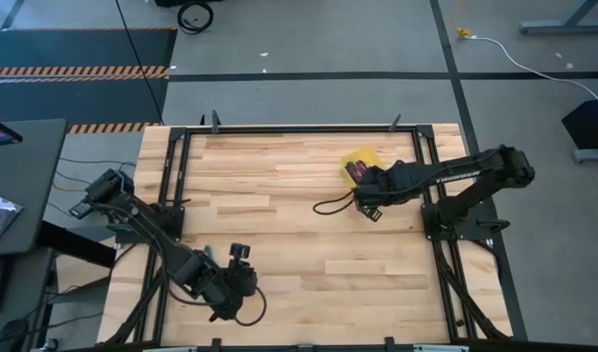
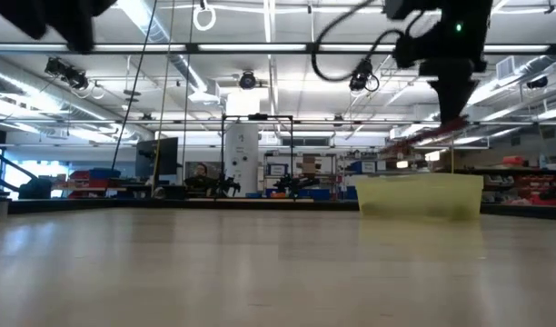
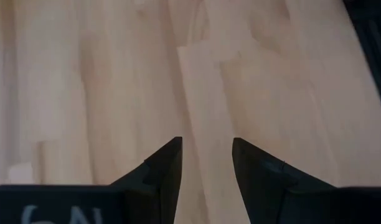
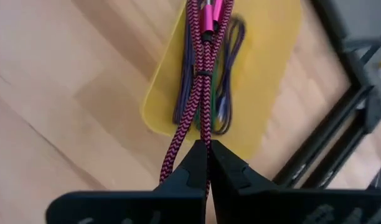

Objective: Pick and place USB-C Cables
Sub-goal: Put the pink and black charger cable into the yellow bin, then put the blue and black charger cable into the yellow bin

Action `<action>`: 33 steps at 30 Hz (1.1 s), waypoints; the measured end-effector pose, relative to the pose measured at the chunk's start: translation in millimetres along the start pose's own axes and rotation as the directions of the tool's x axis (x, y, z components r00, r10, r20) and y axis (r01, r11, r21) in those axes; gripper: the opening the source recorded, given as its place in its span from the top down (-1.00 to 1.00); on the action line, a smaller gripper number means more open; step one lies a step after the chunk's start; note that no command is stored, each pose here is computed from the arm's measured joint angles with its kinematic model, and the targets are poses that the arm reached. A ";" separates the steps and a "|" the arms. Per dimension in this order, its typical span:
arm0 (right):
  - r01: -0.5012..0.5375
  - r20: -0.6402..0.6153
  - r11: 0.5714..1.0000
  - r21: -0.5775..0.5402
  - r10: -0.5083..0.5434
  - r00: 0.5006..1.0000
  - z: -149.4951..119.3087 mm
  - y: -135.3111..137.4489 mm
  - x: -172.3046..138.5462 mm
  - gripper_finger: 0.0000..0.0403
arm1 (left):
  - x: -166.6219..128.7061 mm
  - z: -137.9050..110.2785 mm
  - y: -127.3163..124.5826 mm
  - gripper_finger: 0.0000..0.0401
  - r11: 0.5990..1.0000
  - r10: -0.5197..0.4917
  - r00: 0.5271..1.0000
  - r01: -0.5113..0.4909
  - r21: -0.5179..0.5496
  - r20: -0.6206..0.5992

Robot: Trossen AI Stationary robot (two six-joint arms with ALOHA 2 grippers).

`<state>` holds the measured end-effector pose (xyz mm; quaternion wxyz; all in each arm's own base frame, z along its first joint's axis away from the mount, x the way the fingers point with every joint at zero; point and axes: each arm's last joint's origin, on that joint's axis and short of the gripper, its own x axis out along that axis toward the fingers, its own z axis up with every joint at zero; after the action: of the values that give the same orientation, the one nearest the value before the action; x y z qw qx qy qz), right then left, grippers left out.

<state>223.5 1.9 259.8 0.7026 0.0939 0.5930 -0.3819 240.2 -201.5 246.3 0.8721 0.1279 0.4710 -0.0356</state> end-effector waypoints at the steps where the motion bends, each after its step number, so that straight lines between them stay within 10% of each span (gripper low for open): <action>1: 0.009 -0.027 1.000 -0.001 -0.009 1.000 -0.6 -2.1 6.0 0.97 | -1.1 -1.9 -2.4 0.26 1.000 -0.005 1.000 0.005 0.005 -0.009; 15: -0.003 -0.051 0.999 0.045 0.005 0.999 11.0 -24.0 69.8 0.92 | -7.7 -11.8 -13.6 0.26 1.000 -0.013 0.999 0.013 0.010 -0.041; 33: 0.010 0.030 0.998 0.055 -0.012 0.999 4.9 -26.0 57.1 0.08 | -9.4 -35.9 4.5 0.26 0.982 -0.032 0.919 -0.045 -0.186 -0.394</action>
<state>210.6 -43.2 217.9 0.7065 0.1041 0.5722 -0.4032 206.6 -188.5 236.2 0.7675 0.0497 0.6379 0.0391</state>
